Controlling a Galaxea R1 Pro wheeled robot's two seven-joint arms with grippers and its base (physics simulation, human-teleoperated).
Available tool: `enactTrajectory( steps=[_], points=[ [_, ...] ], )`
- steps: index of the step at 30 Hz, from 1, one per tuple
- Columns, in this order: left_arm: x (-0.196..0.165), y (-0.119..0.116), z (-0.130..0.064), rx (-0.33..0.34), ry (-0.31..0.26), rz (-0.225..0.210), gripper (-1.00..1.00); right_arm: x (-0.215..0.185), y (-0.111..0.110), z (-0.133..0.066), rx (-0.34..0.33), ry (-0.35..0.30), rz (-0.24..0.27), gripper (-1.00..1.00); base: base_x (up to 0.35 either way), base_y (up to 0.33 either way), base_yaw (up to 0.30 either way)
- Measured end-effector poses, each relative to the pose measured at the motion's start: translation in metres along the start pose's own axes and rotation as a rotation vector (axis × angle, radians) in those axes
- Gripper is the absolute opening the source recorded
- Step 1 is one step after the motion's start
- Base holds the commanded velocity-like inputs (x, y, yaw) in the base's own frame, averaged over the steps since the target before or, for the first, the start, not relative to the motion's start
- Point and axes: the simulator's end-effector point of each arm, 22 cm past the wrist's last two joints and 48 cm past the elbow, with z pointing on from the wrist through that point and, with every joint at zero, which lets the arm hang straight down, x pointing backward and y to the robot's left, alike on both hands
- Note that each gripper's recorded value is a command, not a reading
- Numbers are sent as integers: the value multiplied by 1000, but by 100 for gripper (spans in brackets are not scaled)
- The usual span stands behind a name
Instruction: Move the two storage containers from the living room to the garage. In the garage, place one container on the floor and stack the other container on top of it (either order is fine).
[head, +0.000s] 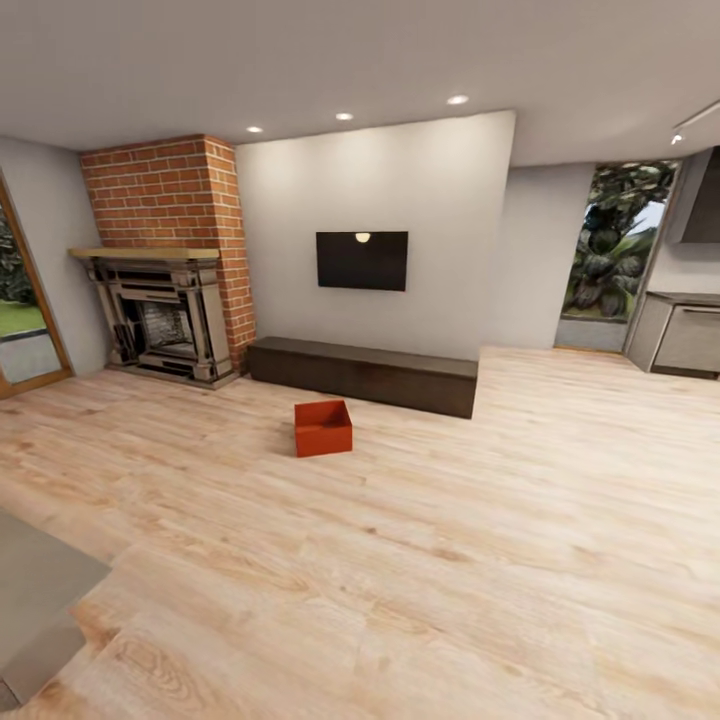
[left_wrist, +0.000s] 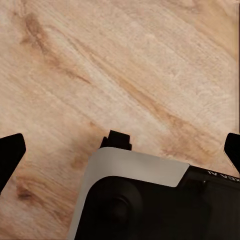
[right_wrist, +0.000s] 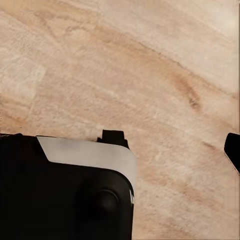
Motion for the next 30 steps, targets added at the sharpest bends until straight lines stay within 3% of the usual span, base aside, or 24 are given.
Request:
enactTrajectory(
  steps=[14,30],
  points=[
    [0,0,0,0,-1,0,100,0,0,0,7,-1,16,100,323,0,6],
    [0,0,0,1,0,0,100,0,-1,0,8,1,16,100,323,0,252]
  ],
)
